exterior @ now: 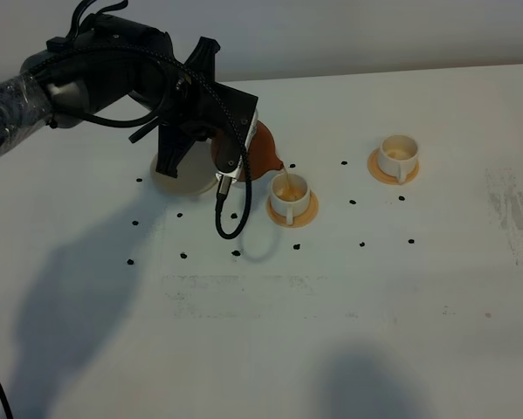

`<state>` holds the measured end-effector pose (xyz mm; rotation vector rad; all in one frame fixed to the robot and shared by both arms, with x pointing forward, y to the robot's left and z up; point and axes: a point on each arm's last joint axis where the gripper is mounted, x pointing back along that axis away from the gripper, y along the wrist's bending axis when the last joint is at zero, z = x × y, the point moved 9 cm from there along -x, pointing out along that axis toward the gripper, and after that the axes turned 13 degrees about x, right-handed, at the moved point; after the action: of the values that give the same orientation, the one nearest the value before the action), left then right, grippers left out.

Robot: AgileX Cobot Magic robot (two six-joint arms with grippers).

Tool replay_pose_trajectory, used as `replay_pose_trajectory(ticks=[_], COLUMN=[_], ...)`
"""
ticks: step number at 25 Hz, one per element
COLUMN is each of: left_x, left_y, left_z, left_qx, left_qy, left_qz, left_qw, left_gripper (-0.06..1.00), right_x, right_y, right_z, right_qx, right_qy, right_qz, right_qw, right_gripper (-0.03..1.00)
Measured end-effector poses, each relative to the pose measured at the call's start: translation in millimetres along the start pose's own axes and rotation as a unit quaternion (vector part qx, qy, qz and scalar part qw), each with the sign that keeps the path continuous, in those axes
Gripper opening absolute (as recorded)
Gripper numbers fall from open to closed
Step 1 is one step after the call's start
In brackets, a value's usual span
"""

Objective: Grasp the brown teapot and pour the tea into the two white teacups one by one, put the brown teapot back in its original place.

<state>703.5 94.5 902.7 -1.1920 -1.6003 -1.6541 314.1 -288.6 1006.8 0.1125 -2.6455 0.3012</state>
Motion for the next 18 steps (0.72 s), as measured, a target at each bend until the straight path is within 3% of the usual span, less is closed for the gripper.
replay_pose_trajectory(ticks=[18], left_x=[0.2], left_y=[4.7], left_z=[-3.7], left_qx=[-0.06], left_qy=[0.003], left_qz=[-0.015], left_qw=[0.998], left_gripper=[0.1], right_x=[0.0], right_y=[0.0], right_z=[0.0], right_qx=[0.0], right_qy=[0.0], right_qz=[0.0], right_qw=[1.0], right_gripper=[0.51])
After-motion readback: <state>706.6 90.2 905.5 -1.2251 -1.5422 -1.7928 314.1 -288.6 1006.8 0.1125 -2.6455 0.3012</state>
